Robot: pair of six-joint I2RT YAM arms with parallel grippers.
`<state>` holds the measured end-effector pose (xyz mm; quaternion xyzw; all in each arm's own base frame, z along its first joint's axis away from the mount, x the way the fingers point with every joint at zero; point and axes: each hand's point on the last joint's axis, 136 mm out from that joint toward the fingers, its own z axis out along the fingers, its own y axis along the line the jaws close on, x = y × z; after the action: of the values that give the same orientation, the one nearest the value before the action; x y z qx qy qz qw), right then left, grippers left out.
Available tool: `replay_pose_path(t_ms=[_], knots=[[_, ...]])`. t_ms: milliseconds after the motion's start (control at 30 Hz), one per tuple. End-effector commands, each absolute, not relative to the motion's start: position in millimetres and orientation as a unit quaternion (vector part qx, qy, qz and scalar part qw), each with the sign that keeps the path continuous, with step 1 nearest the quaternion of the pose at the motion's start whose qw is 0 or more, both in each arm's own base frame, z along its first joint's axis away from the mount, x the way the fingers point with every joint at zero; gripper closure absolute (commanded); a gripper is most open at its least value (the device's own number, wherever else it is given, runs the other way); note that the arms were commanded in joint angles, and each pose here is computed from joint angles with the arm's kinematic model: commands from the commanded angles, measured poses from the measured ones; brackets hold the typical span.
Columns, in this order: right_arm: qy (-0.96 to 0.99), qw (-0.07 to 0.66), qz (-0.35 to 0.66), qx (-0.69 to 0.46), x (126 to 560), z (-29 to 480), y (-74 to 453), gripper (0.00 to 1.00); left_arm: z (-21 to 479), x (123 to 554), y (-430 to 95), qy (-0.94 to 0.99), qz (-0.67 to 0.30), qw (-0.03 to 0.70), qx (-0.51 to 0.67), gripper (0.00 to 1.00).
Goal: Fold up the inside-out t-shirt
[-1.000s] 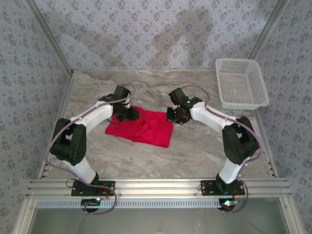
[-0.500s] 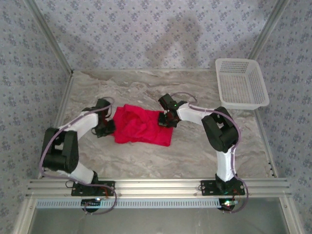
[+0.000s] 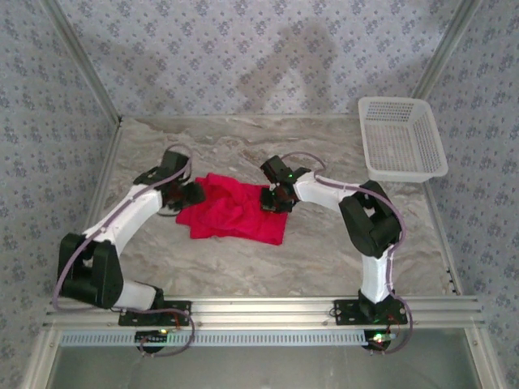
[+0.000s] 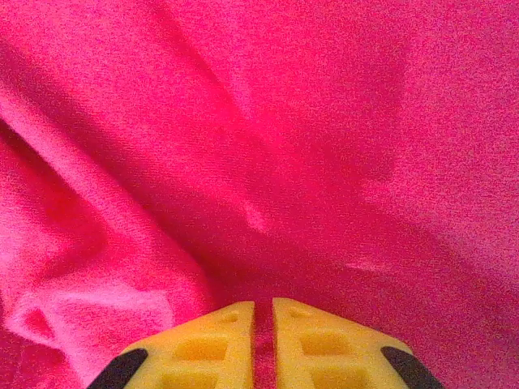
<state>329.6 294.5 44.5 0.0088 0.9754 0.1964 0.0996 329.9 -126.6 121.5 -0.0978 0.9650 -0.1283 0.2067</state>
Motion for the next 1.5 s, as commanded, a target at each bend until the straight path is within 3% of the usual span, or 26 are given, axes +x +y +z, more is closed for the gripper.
replay_pose_path(t_ms=[0, 200, 333, 433, 633, 767, 900, 1033, 1100, 1133, 1233, 1333, 1467], knots=[[0.975, 0.094, 0.199, 0.013, 329, 53, 290, 0.84, 109, 341, -171, 0.972, -0.148, 0.18, -0.008, 0.49], [0.978, 0.084, 0.189, 0.019, 330, 41, 285, 0.83, 53, 344, -187, 0.986, -0.12, 0.113, 0.037, 0.54], [0.98, 0.075, 0.181, 0.027, 330, 27, 279, 0.83, 41, 336, -177, 0.988, -0.116, 0.099, 0.017, 0.76], [0.984, 0.064, 0.164, 0.039, 329, 14, 271, 0.84, 49, 331, -153, 0.989, -0.104, 0.106, -0.021, 0.95], [0.992, 0.052, 0.096, 0.067, 326, -12, 242, 0.89, 79, 312, -66, 0.977, -0.06, 0.122, -0.162, 0.99], [0.992, 0.046, 0.093, 0.074, 325, -16, 238, 0.9, 77, 284, -39, 0.964, -0.065, 0.125, -0.228, 0.98], [0.988, 0.053, 0.13, 0.059, 330, 3, 257, 0.9, 53, 262, -43, 0.955, -0.089, 0.114, -0.259, 0.9], [0.984, 0.069, 0.163, 0.026, 337, 39, 278, 0.86, 36, 248, -54, 0.954, -0.119, 0.088, -0.26, 0.77], [0.981, 0.084, 0.174, 0.011, 341, 58, 285, 0.85, 44, 249, -42, 0.959, -0.083, 0.098, -0.252, 0.64], [0.98, 0.087, 0.179, 0.004, 340, 67, 288, 0.85, 57, 257, -36, 0.959, -0.068, 0.118, -0.247, 0.57], [0.974, 0.106, 0.199, -0.013, 343, 87, 298, 0.83, 95, 287, -40, 0.957, -0.081, 0.166, -0.225, 0.48], [0.973, 0.105, 0.204, -0.016, 345, 88, 303, 0.83, 121, 329, -71, 0.948, -0.146, 0.203, -0.196, 0.48], [0.973, 0.096, 0.209, -0.016, 344, 82, 309, 0.83, 114, 365, -109, 0.949, -0.188, 0.19, -0.166, 0.5]])
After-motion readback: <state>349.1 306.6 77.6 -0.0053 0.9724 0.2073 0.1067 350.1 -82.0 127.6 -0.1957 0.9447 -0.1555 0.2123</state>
